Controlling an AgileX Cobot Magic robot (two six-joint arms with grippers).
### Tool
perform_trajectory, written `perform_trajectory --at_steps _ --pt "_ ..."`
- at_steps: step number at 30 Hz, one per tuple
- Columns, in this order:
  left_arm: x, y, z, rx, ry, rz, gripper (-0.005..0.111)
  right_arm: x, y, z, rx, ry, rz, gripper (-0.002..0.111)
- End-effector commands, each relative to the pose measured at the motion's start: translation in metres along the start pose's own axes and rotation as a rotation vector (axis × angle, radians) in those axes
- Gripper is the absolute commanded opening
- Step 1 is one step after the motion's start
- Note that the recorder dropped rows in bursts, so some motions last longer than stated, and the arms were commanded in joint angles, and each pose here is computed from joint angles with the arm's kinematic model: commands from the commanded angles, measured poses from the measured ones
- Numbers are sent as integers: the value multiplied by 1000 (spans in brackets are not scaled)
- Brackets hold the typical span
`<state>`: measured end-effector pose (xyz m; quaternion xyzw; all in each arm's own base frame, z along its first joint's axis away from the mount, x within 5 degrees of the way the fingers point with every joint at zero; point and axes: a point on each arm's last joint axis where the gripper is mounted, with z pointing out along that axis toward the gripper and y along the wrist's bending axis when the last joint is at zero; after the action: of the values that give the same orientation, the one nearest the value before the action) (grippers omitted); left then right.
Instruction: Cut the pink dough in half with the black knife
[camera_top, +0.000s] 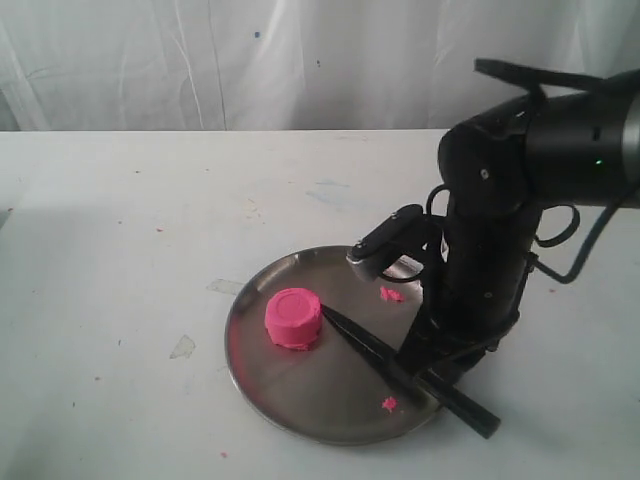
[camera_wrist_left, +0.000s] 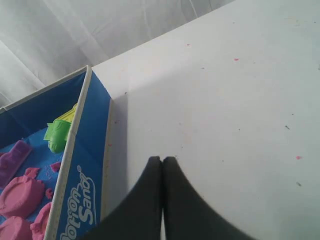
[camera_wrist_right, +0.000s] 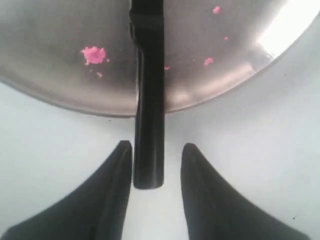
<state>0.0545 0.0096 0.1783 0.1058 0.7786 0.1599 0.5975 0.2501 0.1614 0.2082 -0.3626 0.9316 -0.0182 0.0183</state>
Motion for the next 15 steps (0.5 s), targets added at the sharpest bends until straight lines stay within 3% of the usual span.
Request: perform_trajectory --at_steps 1,4,8,15 --pt "1 0 0 -4 -2 -3 0 15 12 -20 -109 12 58 32" --pt "1 0 0 -4 -2 -3 0 21 21 -20 -124 -14 39 31" --pt "1 0 0 -4 -2 -3 0 24 27 -11 -50 -67 -31 28" --pt "1 0 0 -4 -2 -3 0 34 37 5 283 -19 -139 26"
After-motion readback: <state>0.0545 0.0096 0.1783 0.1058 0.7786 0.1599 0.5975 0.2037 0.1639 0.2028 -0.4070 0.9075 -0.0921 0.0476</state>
